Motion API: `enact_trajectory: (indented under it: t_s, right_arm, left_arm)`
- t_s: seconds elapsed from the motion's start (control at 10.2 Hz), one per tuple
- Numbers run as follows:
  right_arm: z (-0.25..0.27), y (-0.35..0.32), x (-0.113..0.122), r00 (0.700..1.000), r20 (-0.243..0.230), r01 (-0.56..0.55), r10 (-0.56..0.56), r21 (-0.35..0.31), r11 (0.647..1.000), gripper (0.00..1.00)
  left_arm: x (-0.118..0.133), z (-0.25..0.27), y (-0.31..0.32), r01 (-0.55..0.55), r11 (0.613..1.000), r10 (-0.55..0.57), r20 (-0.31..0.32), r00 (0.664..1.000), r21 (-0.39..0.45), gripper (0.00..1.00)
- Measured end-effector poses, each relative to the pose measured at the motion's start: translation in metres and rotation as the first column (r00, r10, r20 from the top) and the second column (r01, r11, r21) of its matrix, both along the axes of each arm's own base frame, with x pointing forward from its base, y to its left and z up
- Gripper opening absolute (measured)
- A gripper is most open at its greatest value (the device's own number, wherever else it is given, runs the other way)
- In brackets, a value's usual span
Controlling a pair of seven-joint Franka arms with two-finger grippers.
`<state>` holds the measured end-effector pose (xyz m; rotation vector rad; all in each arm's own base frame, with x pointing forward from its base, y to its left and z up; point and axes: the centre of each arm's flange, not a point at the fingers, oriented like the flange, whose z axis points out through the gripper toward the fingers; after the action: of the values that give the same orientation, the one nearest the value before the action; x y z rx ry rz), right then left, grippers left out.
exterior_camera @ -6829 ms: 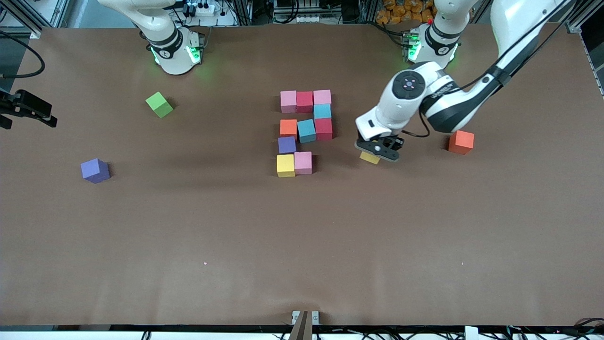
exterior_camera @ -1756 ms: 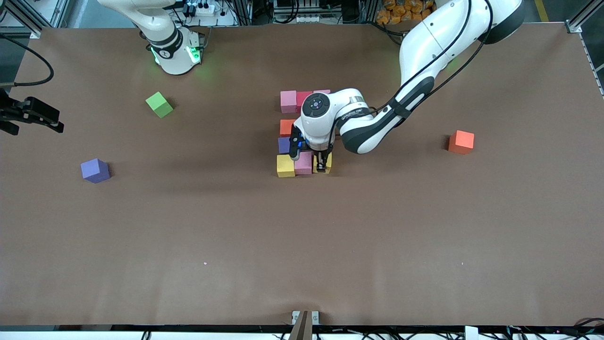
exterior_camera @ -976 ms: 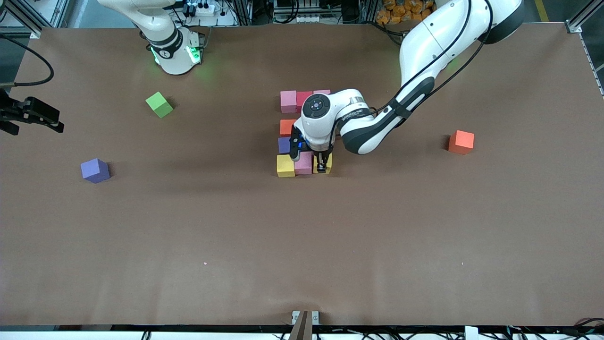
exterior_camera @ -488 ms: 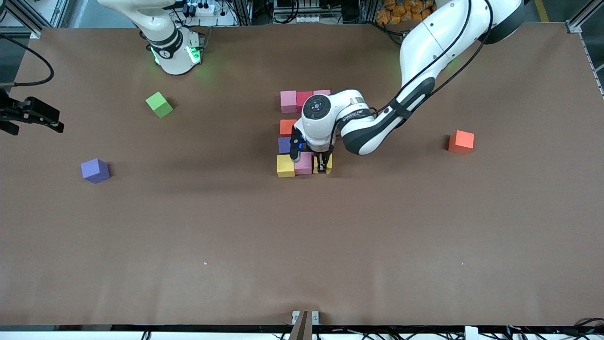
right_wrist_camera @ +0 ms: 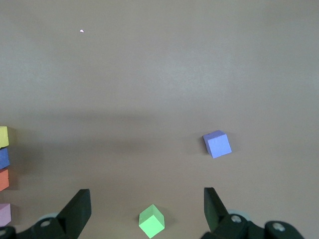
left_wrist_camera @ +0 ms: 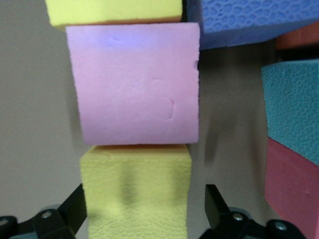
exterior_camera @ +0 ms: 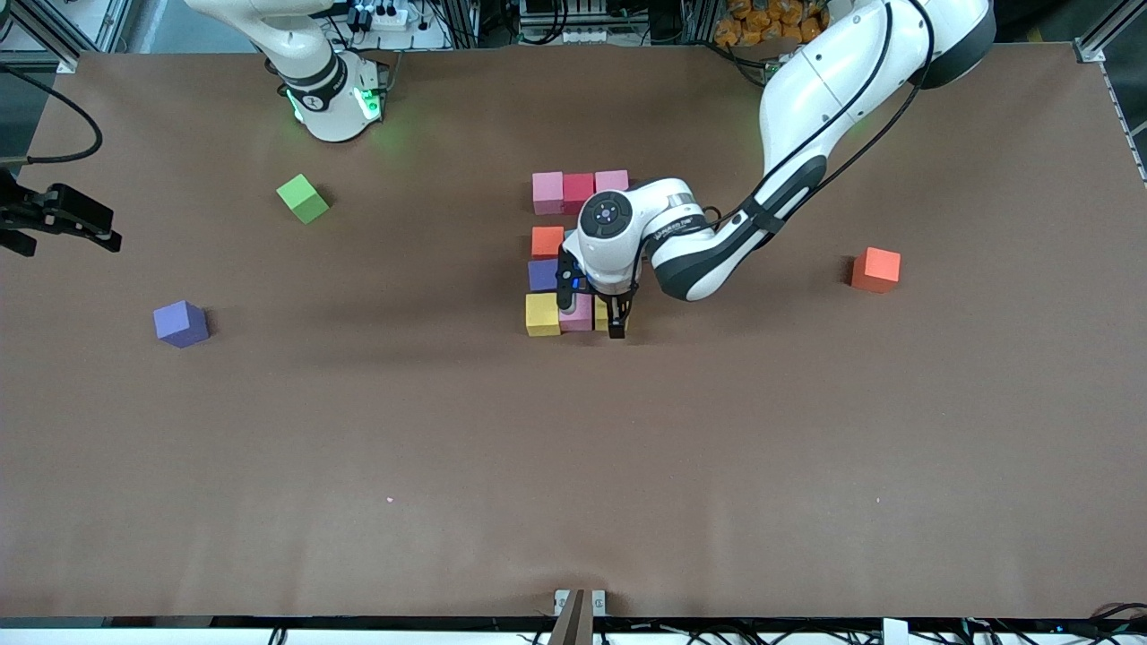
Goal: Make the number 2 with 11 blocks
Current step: 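Lower the yellow cube beside the pink cube with the left gripper, then open the left gripper to release the yellow cube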
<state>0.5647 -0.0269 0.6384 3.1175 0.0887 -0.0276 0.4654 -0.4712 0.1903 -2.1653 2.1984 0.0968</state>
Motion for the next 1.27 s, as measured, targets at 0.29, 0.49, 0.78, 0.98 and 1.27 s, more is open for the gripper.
enact_trajectory:
  t_s: [0.29, 0.49, 0.78, 0.98, 1.27]
  right_arm:
    - [0.0, 0.0, 0.0, 1.0, 0.0, 0.0, 0.0, 0.0, 1.0, 1.0]
    - [0.0, 0.0, 0.0, 1.0, 0.0, 0.0, 0.0, 0.0, 1.0, 1.0]
    - [0.0, 0.0, 0.0, 1.0, 0.0, 0.0, 0.0, 0.0, 1.0, 1.0]
    - [0.0, 0.0, 0.0, 1.0, 0.0, -0.001, 0.001, 0.0, 1.0, 1.0]
    - [0.0, 0.0, 0.0, 1.0, 0.0, -0.001, 0.001, 0.0, 1.0, 1.0]
  left_arm:
    - [-0.001, 0.009, -0.004, -0.04, 0.999, 0.039, -0.044, 0.998, -0.002, 1.0]
    - [-0.008, 0.029, -0.011, -0.045, 0.999, 0.046, -0.069, 0.997, 0.01, 1.0]
    - [-0.015, 0.06, -0.015, -0.04, 0.998, 0.043, -0.065, 0.997, 0.039, 1.0]
    - [-0.005, 0.079, -0.007, -0.064, 0.997, 0.065, -0.049, 0.997, 0.036, 1.0]
    - [0.021, 0.106, 0.015, -0.115, 0.992, 0.118, -0.057, 0.991, 0.049, 1.0]
